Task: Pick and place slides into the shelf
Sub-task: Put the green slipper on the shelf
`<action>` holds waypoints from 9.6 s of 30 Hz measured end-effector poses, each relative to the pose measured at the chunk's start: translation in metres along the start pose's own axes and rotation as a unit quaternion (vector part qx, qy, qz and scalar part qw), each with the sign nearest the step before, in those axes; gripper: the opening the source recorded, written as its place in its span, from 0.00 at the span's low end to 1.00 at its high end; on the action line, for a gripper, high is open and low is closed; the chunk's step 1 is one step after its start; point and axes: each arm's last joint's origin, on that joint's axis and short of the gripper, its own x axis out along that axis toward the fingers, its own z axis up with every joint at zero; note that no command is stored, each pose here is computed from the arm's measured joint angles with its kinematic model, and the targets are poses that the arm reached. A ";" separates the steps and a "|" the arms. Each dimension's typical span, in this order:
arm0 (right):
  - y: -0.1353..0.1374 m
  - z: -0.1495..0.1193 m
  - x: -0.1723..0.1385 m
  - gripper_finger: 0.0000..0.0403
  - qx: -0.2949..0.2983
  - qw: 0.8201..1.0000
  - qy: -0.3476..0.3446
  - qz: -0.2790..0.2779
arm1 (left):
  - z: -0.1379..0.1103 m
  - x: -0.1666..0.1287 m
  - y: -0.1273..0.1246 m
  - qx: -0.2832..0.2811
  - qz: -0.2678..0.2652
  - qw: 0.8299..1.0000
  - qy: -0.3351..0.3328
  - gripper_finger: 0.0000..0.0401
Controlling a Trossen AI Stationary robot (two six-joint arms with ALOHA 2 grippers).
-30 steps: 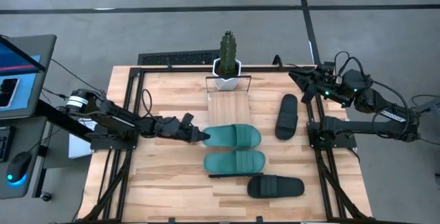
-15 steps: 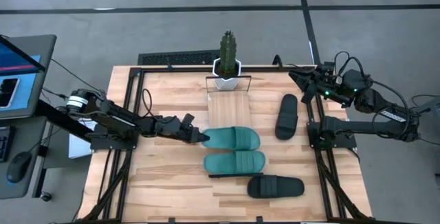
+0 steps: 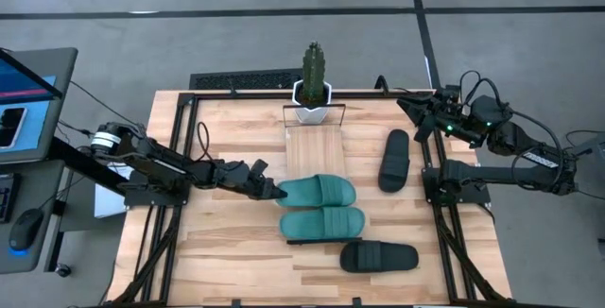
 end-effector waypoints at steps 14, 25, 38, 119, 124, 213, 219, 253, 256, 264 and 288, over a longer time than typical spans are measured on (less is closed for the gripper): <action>0.000 0.000 0.000 0.18 0.000 1.000 0.000 0.000 | 0.000 0.000 0.002 0.032 0.006 0.999 0.030 0.37; 0.000 0.000 0.000 0.18 0.000 1.000 0.000 0.000 | 0.007 -0.001 0.009 0.025 0.029 0.998 0.051 0.38; 0.000 0.000 0.000 0.18 0.000 1.000 0.000 0.000 | 0.015 -0.002 0.012 0.017 0.037 0.998 0.051 0.38; 0.000 -0.001 0.000 0.18 -0.001 1.000 0.004 0.001 | 0.013 -0.013 0.017 0.069 0.095 0.989 0.084 0.52; 0.000 -0.001 0.000 0.18 -0.001 1.000 0.004 0.001 | 0.018 -0.019 0.012 0.079 0.084 0.990 0.078 0.52; 0.000 -0.001 0.000 0.02 -0.028 1.000 0.004 0.001 | 0.044 -0.019 -0.001 0.347 0.171 0.920 0.064 0.00; 0.000 -0.001 0.000 0.02 -0.028 1.000 0.004 0.001 | 0.044 -0.019 -0.001 0.350 0.163 0.920 0.071 0.00; 0.000 -0.001 0.000 0.02 -0.023 1.000 0.005 0.003 | 0.040 -0.016 -0.011 0.397 0.083 0.908 0.105 0.00; 0.000 -0.001 0.000 0.02 -0.023 1.000 0.007 0.009 | 0.038 -0.015 -0.011 0.399 0.084 0.907 0.104 0.00; 0.004 -0.008 0.007 0.02 -0.023 0.995 0.065 0.069 | 0.040 -0.018 -0.012 0.404 0.107 0.905 0.079 0.00; 0.013 -0.107 0.084 0.00 -0.092 0.898 0.431 -0.008 | 0.035 -0.076 -0.026 0.410 0.211 0.887 0.018 0.00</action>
